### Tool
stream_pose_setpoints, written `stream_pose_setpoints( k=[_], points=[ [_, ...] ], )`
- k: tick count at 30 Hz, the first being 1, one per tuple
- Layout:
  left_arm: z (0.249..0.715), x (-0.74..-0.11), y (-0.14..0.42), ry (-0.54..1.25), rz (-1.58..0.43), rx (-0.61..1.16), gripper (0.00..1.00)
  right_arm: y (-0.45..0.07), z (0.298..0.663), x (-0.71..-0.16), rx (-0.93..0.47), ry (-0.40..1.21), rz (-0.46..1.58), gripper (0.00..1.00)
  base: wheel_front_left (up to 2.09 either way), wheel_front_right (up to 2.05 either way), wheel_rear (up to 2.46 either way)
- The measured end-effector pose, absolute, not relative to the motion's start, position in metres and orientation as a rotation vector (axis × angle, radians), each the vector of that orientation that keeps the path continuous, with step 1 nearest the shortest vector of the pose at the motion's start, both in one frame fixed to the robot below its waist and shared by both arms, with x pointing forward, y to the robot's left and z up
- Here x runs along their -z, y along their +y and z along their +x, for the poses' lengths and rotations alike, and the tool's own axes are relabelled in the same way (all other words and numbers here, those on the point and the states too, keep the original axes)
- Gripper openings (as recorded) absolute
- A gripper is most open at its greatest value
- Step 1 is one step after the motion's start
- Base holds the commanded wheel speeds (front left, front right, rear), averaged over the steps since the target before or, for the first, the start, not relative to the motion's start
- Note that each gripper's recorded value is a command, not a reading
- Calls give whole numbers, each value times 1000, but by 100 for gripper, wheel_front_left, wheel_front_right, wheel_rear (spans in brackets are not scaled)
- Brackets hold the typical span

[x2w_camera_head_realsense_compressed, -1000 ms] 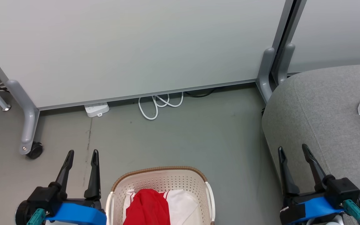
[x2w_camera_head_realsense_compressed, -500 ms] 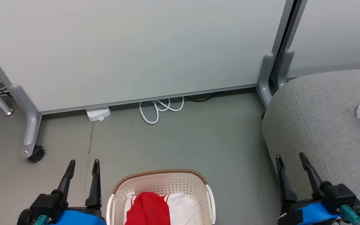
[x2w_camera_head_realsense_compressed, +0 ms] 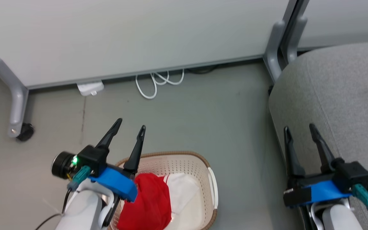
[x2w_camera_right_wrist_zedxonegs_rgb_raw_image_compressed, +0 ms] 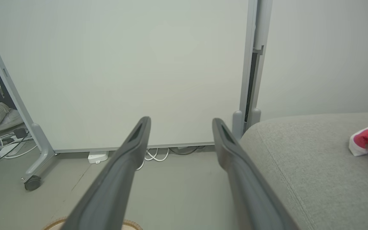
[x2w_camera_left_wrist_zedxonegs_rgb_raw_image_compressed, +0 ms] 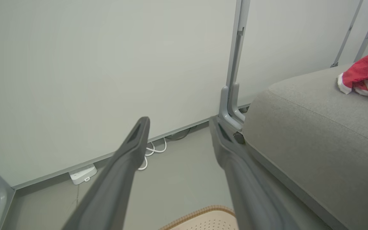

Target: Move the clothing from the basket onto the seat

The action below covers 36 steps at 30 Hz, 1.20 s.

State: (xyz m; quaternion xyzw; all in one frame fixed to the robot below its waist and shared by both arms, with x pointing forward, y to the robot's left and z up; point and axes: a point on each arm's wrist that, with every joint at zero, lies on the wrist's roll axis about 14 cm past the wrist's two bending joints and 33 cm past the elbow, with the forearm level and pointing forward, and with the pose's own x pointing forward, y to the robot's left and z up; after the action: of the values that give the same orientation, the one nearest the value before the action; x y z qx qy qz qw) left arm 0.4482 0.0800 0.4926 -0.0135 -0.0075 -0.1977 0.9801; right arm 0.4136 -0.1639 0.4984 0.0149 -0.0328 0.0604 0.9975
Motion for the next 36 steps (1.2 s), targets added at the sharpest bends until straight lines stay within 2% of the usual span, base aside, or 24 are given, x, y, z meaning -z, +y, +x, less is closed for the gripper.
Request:
stream_pose_setpoints(
  k=[5, 13, 14, 20, 36],
  points=[
    [465, -461, 58, 69, 30, 507, 100, -169, 434, -498, -110, -74, 13, 100, 0, 0, 0],
    [476, -357, 26, 326, 173, 721, 100, -185, 475, -482, -79, -68, -26, 100, 0, 0, 0],
    [476, -357, 26, 326, 173, 721, 100, -185, 475, -482, -79, -68, -26, 100, 0, 0, 0],
    [466, -265, 24, 546, 350, 882, 100, -188, 504, -454, -84, -32, -50, 100, 0, 0, 0],
    [433, -114, 43, 897, 626, 1101, 100, -189, 549, -375, -109, 55, -87, 100, 0, 0, 0]
  ],
)
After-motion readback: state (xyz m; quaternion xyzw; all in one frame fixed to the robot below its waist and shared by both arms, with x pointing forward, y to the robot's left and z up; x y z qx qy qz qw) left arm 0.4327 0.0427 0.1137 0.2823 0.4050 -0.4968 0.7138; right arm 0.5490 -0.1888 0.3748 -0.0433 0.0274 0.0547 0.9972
